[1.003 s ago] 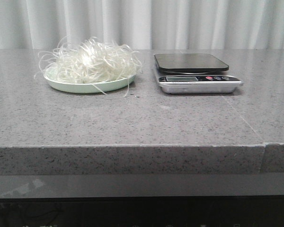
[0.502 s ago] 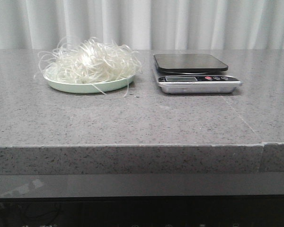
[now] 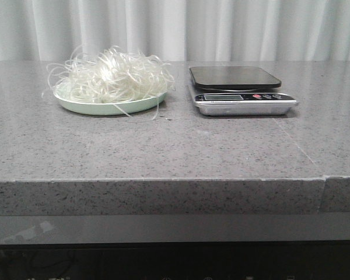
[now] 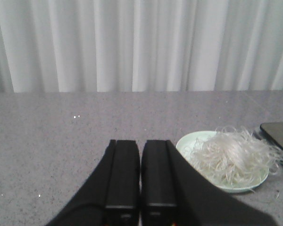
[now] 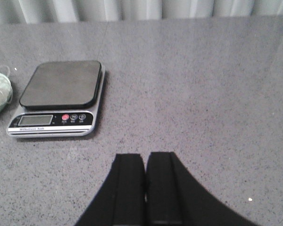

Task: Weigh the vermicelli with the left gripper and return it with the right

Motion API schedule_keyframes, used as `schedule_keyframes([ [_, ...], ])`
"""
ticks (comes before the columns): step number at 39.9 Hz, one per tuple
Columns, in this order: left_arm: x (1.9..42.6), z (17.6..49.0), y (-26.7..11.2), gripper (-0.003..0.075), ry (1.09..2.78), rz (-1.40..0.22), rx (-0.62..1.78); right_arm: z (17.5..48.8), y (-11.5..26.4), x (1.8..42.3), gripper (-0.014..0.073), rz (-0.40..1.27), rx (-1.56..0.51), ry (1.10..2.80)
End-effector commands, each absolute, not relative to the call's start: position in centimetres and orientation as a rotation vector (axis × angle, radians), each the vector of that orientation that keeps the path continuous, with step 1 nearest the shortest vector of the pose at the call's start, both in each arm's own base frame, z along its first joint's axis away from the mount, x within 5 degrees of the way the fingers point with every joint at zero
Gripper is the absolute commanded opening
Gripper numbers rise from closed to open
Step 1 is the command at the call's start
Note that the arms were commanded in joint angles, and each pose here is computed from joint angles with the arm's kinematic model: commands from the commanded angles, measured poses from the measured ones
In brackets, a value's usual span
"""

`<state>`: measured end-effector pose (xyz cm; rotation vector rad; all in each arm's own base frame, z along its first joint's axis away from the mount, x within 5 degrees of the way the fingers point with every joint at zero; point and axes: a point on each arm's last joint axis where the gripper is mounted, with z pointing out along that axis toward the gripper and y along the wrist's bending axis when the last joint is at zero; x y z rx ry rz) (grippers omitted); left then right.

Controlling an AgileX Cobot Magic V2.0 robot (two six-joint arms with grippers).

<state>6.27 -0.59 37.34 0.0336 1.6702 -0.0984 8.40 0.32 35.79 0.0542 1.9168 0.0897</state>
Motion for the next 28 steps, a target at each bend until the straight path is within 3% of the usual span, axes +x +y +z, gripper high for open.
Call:
schedule_keyframes([
  [1,6.90,37.71,-0.65,0.0155,1.632,-0.113,0.023,37.03,0.29,9.28,0.0165,0.084,0.055,1.857],
  [22,7.17,36.88,-0.67,0.0164,1.659,-0.112,0.023,36.84,0.29,9.53,0.0166,0.067,0.034,1.879],
  [24,7.17,36.88,-0.67,0.0195,1.659,-0.112,0.023,36.80,0.29,9.52,0.0181,0.059,0.023,1.884],
  [28,7.17,36.88,-0.67,0.0344,1.659,-0.112,0.023,36.76,0.29,9.50,0.0304,0.044,0.002,1.888],
])
